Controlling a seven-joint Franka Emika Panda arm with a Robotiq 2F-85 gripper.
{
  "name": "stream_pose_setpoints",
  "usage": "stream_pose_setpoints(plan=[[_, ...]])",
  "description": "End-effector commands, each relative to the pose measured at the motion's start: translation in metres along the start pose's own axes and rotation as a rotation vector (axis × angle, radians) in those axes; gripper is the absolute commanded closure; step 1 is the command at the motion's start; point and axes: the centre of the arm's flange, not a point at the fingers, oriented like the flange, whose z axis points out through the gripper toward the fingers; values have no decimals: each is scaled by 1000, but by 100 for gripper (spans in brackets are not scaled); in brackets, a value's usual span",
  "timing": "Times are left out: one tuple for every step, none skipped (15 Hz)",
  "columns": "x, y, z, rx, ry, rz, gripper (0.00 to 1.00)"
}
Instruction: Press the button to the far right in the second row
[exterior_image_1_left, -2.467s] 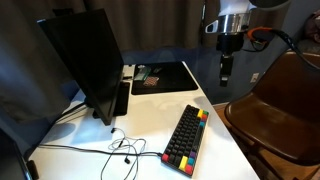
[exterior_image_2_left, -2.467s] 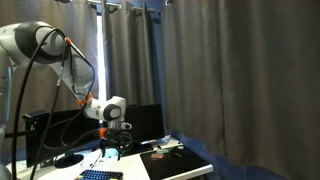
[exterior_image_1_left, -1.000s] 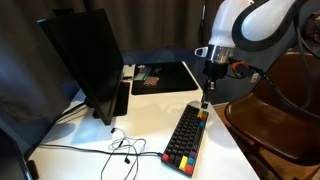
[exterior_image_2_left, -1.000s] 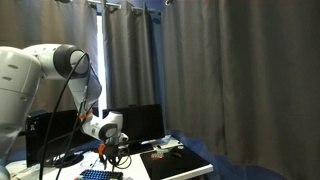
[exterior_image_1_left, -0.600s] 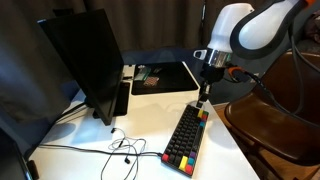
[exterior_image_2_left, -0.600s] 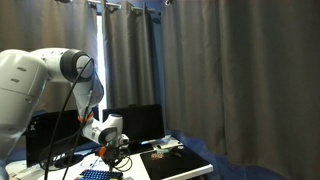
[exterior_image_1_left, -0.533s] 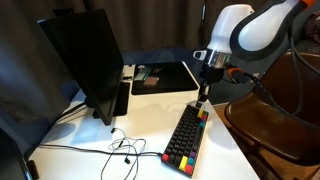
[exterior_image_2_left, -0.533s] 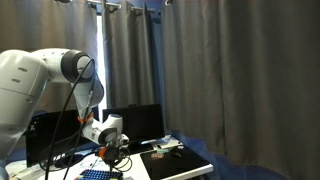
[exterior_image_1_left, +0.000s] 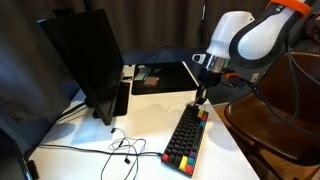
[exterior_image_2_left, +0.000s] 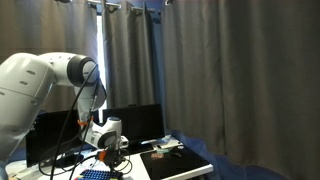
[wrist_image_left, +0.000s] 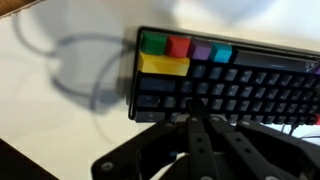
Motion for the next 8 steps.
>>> stream_pose_setpoints(plan=[[3,4,8,-11,22,-17,100],[3,5,9,-15,25,-21,100],[3,5,10,-20,30,-25,100],[3,6,11,-23,34,-30,100],[3,6,12,-24,37,-33,100],[3,6,13,-25,38,-36,100],[3,6,14,-25,40,-40,100],[3,6,14,-26,42,-43,100]])
